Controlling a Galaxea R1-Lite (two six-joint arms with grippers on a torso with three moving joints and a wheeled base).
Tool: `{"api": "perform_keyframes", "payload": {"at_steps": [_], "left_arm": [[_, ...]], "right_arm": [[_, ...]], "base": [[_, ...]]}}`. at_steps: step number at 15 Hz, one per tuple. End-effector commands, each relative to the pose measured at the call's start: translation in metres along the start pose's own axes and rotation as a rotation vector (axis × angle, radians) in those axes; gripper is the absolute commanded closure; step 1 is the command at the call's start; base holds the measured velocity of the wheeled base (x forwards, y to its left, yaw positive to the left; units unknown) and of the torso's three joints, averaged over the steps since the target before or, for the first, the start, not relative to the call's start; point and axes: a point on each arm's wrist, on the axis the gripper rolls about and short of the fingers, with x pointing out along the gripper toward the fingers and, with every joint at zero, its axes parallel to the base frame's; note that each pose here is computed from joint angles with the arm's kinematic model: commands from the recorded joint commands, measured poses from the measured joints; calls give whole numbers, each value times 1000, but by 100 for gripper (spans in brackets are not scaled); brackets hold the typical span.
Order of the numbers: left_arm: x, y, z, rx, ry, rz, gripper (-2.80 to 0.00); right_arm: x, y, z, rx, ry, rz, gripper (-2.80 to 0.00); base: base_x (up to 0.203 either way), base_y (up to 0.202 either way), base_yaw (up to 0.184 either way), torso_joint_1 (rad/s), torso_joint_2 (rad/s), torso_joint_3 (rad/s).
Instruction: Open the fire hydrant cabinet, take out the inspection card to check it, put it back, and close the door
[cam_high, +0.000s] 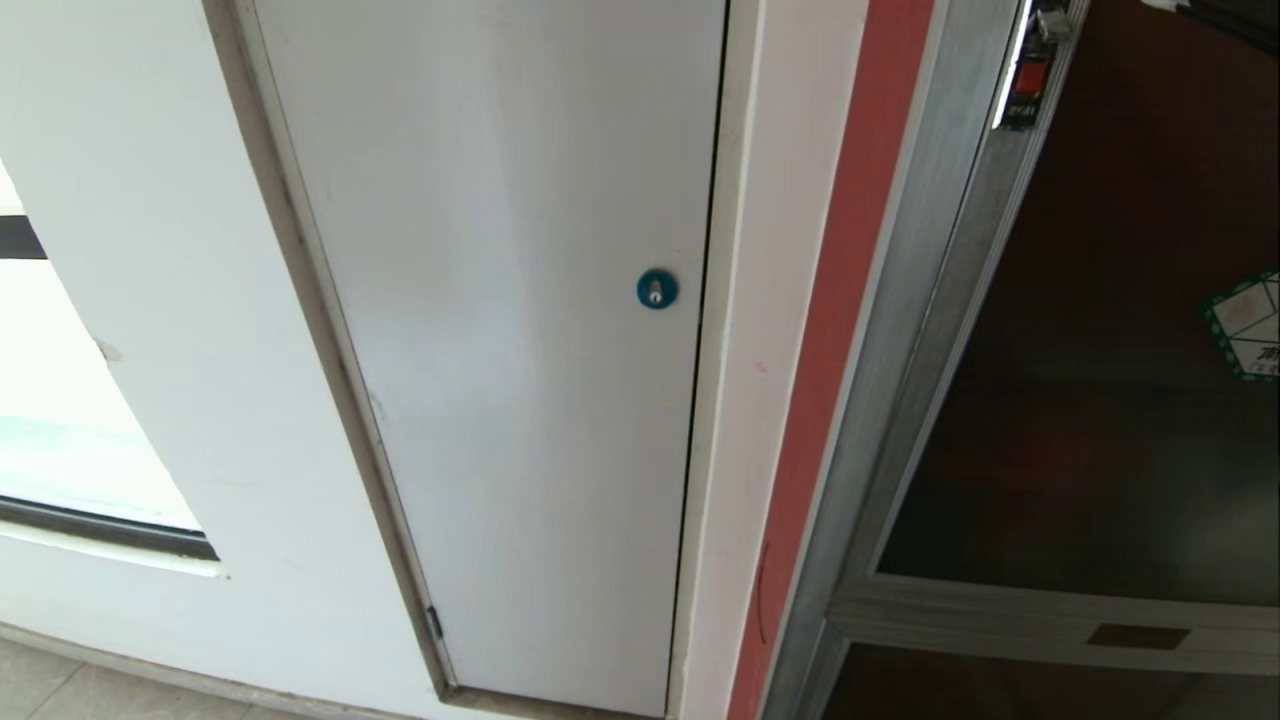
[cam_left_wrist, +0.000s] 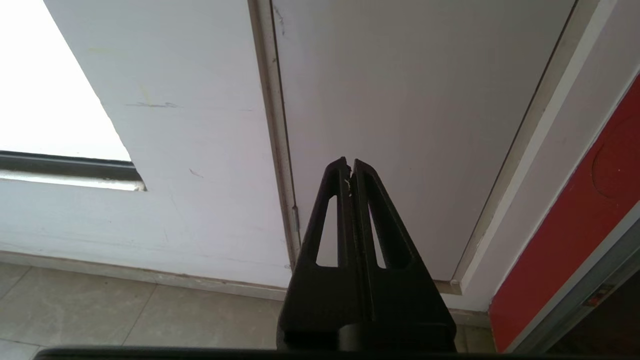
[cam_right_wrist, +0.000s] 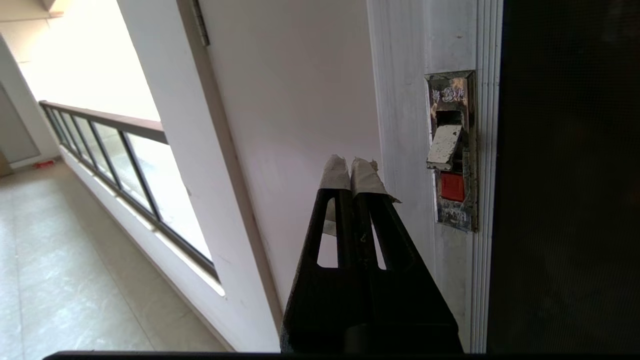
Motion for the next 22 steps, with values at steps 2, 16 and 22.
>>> {"api": "perform_keyframes", "payload": {"at_steps": [2, 16, 22], "left_arm": [[0, 0, 0, 0, 1, 0, 0], [0, 0, 0, 0, 1, 0, 0], [0, 0, 0, 0, 2, 0, 0]], "right_arm": [[23, -11, -7, 8, 20, -32, 0], [50, -42, -24, 13, 53, -159, 0], [54, -46, -31, 19, 68, -183, 0]], "base": [[0, 0, 0, 0, 0, 0], [0, 0, 0, 0, 0, 0], [0, 0, 0, 0, 0, 0]]}}
